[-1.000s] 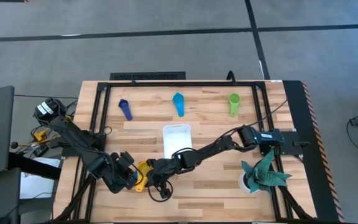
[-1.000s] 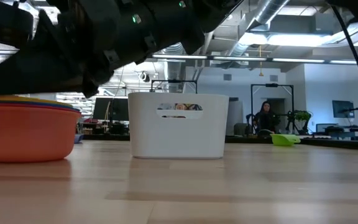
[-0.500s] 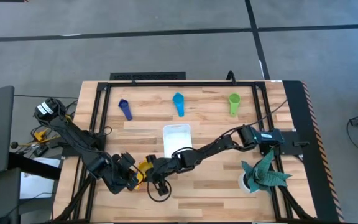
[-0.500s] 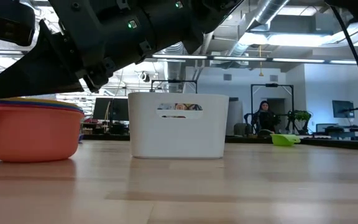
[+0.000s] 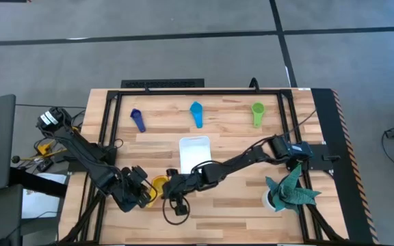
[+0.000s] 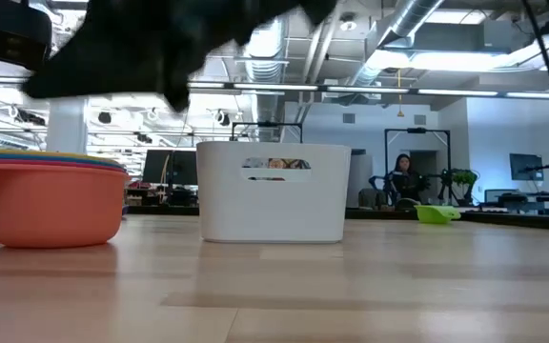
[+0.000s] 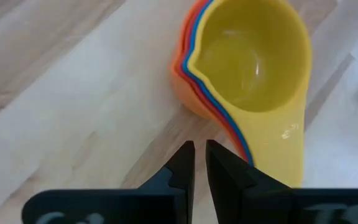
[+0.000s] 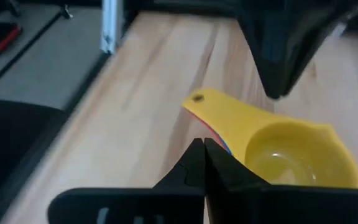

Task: Nest measuring cups in basket
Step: Stack the green nest measuring cup into the yellow nest measuring cup

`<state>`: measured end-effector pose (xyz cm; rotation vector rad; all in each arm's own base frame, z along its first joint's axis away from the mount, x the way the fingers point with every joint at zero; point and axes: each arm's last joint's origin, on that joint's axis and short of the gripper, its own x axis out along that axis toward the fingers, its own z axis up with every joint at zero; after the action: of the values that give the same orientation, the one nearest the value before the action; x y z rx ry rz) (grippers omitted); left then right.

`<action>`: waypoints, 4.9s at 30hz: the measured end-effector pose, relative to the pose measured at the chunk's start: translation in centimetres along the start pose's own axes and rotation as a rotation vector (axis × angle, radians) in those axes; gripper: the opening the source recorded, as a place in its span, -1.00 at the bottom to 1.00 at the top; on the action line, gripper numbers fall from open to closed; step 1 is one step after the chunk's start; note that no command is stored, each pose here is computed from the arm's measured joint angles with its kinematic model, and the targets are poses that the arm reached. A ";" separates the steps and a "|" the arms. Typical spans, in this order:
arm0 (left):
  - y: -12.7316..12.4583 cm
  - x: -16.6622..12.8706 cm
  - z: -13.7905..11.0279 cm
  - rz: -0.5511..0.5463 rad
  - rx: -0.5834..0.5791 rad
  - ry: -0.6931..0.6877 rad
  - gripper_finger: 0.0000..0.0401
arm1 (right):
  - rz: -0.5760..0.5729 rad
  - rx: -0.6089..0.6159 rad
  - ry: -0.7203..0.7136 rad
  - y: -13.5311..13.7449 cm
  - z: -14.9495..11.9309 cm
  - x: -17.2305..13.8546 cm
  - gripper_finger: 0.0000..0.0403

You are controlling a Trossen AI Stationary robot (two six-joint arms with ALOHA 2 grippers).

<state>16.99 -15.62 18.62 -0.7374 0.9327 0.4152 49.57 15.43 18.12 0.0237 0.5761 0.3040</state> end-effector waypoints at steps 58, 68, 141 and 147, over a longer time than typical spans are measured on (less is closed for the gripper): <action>8.2 -1.8 19.6 0.238 0.159 -0.511 -0.16 | -1.170 0.900 0.214 -15.4 -15.6 -35.2 0.05; 5.5 -1.9 17.1 0.250 0.165 -0.597 -0.16 | -1.253 1.032 0.363 -18.8 -18.5 -35.5 0.04; 2.4 -2.6 12.2 0.192 0.142 -0.684 -0.16 | -1.324 1.062 -0.088 -23.8 -18.4 -28.9 -0.87; 1.7 -2.8 12.6 0.152 0.161 -0.725 -0.16 | -1.229 0.939 -0.333 -18.9 -13.4 -27.1 -0.95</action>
<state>21.62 -5.30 25.13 -0.3205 0.3290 0.6746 25.98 -11.31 19.27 0.5907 0.2734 -1.1635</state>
